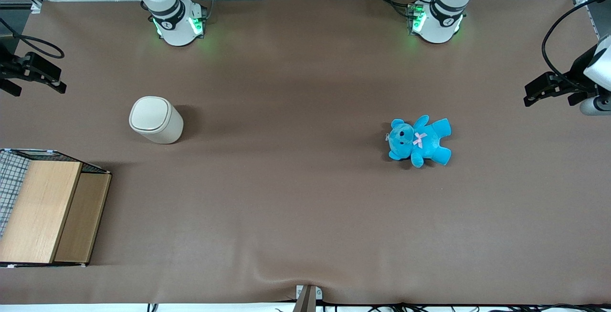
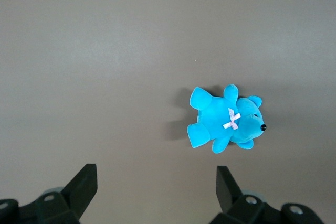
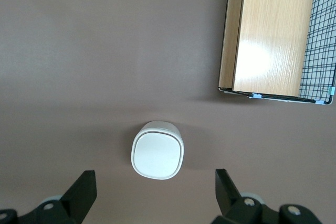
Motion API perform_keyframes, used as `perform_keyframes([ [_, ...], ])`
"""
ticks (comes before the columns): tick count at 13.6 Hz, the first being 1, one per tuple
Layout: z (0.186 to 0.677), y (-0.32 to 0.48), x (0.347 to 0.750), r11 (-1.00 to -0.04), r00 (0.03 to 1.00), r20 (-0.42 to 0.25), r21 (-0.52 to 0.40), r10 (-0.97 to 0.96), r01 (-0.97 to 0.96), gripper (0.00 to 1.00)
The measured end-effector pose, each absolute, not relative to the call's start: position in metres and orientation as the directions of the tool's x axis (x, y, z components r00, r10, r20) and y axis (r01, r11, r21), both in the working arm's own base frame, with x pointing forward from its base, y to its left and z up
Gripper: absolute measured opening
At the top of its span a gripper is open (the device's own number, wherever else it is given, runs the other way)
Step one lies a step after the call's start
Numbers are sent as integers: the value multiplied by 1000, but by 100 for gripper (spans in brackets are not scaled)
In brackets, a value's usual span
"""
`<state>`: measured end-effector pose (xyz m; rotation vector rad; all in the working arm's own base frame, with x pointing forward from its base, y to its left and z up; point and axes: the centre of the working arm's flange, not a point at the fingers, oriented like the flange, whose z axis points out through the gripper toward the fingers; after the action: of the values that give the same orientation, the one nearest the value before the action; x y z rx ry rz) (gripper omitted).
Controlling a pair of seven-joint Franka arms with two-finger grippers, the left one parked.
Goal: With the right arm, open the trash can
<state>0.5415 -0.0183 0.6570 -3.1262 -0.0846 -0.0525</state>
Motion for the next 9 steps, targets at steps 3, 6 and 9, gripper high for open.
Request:
perform_keyframes([
  [3, 657, -18, 542, -998, 998, 34, -13, 54, 54, 100],
  [6, 656, -18, 542, -998, 998, 32, -13, 54, 54, 100],
  [9, 650, -19, 544, -998, 998, 18, -14, 54, 54, 100],
])
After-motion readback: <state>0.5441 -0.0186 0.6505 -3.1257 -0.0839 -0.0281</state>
